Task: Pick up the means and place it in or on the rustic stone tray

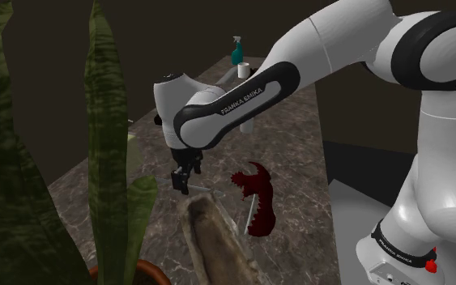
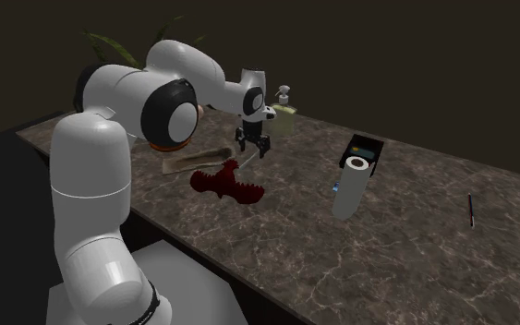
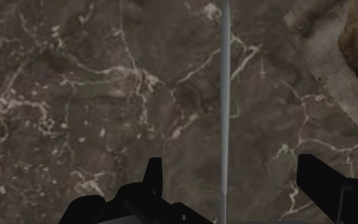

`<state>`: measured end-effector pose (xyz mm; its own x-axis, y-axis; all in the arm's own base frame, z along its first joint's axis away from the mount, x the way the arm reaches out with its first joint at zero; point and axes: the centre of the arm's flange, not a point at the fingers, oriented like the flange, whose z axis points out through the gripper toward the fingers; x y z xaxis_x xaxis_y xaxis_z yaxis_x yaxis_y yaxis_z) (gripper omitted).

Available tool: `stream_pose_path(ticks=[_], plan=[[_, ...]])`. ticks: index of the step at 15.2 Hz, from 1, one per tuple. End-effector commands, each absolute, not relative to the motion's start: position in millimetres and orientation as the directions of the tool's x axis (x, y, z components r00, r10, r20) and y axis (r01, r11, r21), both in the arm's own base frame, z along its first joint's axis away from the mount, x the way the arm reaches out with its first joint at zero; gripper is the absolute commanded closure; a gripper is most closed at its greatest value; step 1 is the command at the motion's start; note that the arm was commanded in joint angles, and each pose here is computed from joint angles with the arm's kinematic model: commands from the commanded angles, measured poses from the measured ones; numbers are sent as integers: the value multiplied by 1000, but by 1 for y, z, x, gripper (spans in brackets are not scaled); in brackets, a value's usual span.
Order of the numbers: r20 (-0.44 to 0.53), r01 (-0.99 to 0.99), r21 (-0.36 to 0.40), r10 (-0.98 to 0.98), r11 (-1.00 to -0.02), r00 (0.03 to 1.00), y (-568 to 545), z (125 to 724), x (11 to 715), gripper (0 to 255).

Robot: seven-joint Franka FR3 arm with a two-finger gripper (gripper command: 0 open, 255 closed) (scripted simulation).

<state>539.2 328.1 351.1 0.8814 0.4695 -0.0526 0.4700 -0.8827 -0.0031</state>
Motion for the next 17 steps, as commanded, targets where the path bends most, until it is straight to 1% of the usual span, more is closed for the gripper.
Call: stream_pose_path(ticks=[1,7,8,17], plan=[[-52,470,-3,470,-883,881,329,348,539,0],[-52,470,-3,470,-883,881,329,348,539,0],[-52,470,-3,470,-883,881,329,348,539,255],[-52,470,-3,470,-883,881,329,348,539,255]])
